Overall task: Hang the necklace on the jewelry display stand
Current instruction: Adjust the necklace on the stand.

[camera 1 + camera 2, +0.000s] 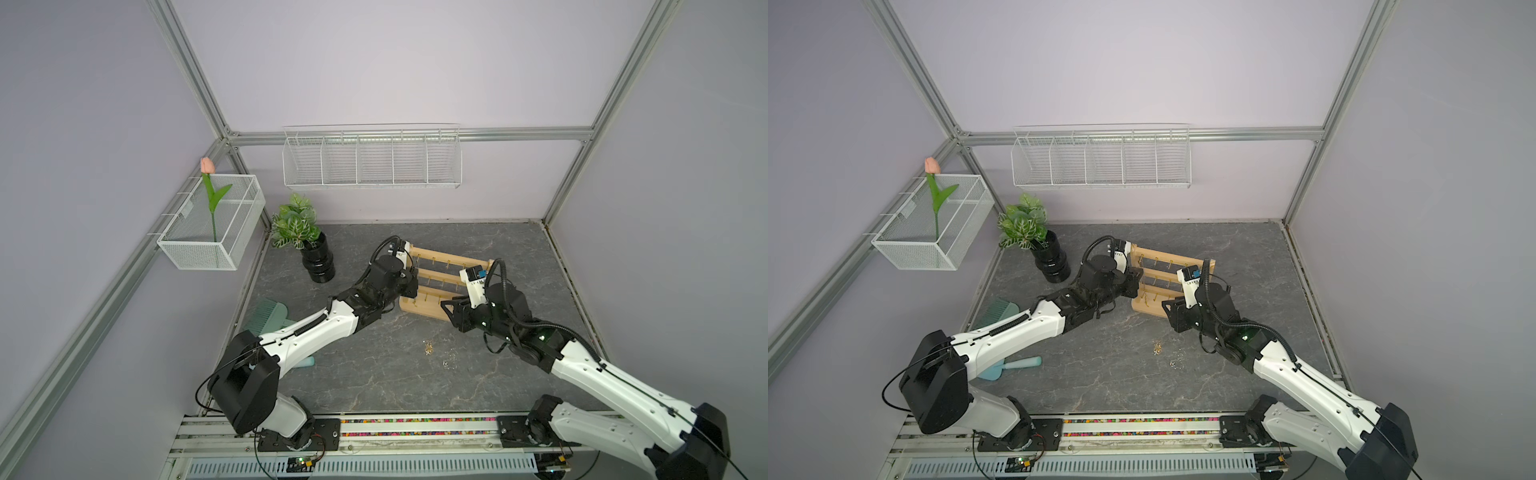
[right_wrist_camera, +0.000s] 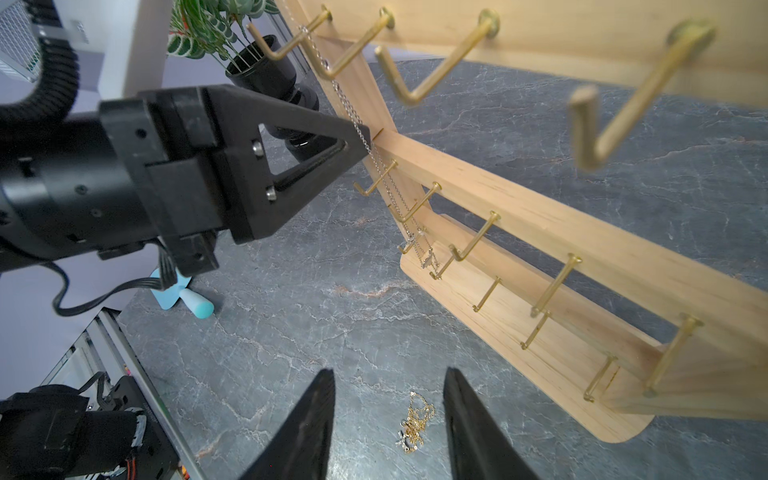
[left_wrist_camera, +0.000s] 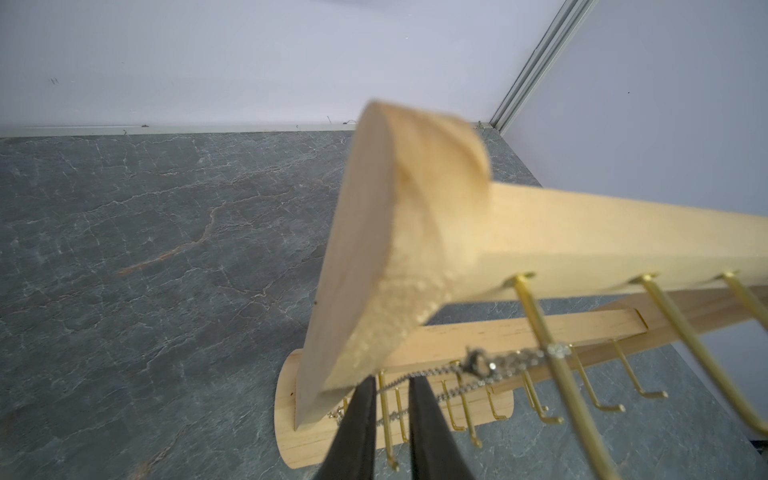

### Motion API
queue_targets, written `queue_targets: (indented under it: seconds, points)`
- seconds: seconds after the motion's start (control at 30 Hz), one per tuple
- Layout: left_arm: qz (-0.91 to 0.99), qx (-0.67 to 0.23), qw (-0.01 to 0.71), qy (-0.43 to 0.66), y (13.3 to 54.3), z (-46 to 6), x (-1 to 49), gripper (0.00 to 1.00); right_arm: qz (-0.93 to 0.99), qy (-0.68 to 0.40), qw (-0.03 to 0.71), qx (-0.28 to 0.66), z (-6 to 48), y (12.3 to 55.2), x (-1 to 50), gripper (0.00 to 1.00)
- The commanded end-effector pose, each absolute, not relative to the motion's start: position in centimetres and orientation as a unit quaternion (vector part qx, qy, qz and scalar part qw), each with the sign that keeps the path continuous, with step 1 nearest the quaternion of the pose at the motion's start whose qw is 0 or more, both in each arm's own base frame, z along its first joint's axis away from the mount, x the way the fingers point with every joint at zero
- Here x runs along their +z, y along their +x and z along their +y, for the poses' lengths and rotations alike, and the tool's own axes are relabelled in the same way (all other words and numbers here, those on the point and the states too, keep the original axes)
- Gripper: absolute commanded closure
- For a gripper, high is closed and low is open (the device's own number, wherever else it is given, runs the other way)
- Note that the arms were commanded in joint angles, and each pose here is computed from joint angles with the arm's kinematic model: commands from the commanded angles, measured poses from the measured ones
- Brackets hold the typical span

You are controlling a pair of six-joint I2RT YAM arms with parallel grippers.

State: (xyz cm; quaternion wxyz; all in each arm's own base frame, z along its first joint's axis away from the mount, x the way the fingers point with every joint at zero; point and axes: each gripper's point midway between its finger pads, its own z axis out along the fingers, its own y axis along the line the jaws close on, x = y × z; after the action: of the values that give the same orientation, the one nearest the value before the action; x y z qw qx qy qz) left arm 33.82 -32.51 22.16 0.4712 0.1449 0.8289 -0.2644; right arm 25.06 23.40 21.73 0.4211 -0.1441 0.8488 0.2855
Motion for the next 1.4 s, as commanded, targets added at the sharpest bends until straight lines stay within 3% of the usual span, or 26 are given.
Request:
queue_targets:
  seconds: [0.0,0.2,0.6,1.37]
  points:
    - [0.819,-0.265,0.487,0.146,34.4,-33.3,23.3,0.82,0.844,-0.14,0.43,0.29,23.4,25.0,21.8,0.54]
    - [0.819,-0.272,0.483,0.15,34.1,-34.1,23.1,0.83,0.844,-0.137,0.429,0.292,23.3,25.0,21.5,0.54]
    - [0.814,-0.282,0.481,0.164,32.8,-34.7,24.2,1.0,0.844,-0.13,0.429,0.296,23.2,24.9,21.1,0.54]
    - [0.822,-0.277,0.472,0.156,30.7,-33.0,25.3,1.0,0.841,-0.123,0.429,0.307,23.4,24.9,21.0,0.54]
